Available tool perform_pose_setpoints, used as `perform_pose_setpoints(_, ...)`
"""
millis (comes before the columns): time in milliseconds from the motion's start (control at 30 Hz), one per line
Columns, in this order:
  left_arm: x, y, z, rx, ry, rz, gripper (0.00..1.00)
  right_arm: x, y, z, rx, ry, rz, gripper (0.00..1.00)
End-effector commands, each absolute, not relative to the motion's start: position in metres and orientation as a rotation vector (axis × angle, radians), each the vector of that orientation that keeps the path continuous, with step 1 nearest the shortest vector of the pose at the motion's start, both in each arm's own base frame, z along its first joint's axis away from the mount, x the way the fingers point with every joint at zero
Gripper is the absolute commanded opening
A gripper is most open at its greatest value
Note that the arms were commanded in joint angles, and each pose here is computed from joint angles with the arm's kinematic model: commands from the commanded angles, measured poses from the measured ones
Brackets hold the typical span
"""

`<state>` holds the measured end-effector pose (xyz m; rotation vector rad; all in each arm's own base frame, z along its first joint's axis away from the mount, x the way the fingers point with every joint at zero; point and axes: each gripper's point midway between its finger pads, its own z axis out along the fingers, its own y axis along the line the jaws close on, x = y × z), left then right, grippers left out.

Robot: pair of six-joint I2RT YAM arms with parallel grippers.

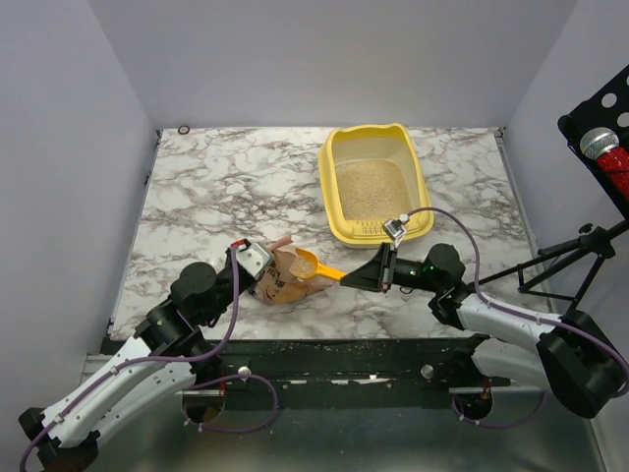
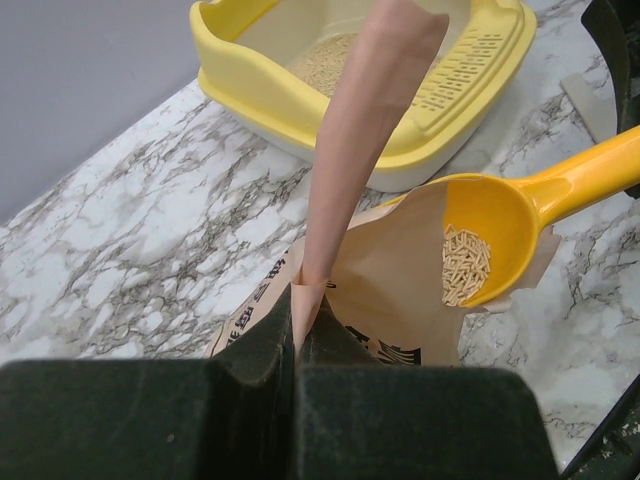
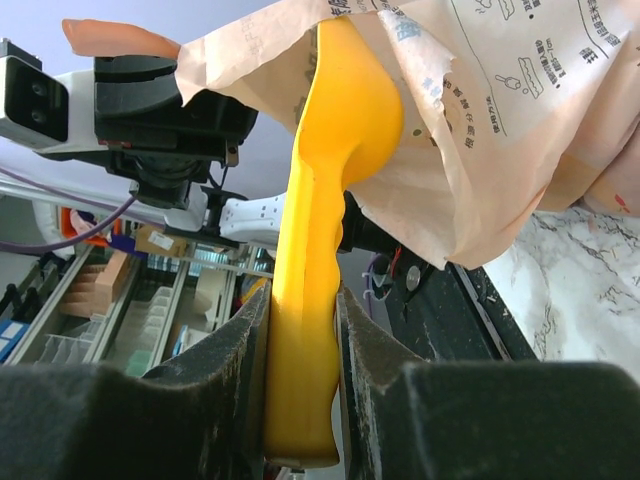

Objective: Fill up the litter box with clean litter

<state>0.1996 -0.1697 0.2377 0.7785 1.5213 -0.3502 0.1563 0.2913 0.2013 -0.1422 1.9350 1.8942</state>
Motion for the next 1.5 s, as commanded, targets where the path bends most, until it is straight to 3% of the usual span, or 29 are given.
perform_pose_setpoints(0,0.196,-0.180,0.263,0.755,1.422,-0.424,0.00,0.159,0.285,0.198,-0.094,1.965,1.850,0.00)
perform_pose_setpoints(500,0.195,-0.176,0.268,0.736,1.401,-0.418,0.00,0.145,0.260,0.183,0.069,1.984,1.831,0.00)
perform_pose_setpoints(800,0.197,-0.173,0.269,0.715,1.411,-0.405,0.00,0.142,0.244,0.202,0.172,1.914,1.801,0.00)
perform_pose_setpoints(1467,0.195,-0.170,0.277,0.688,1.394,-0.416,0.00,0.202,0.216,0.264,0.556,1.603,1.714,0.00)
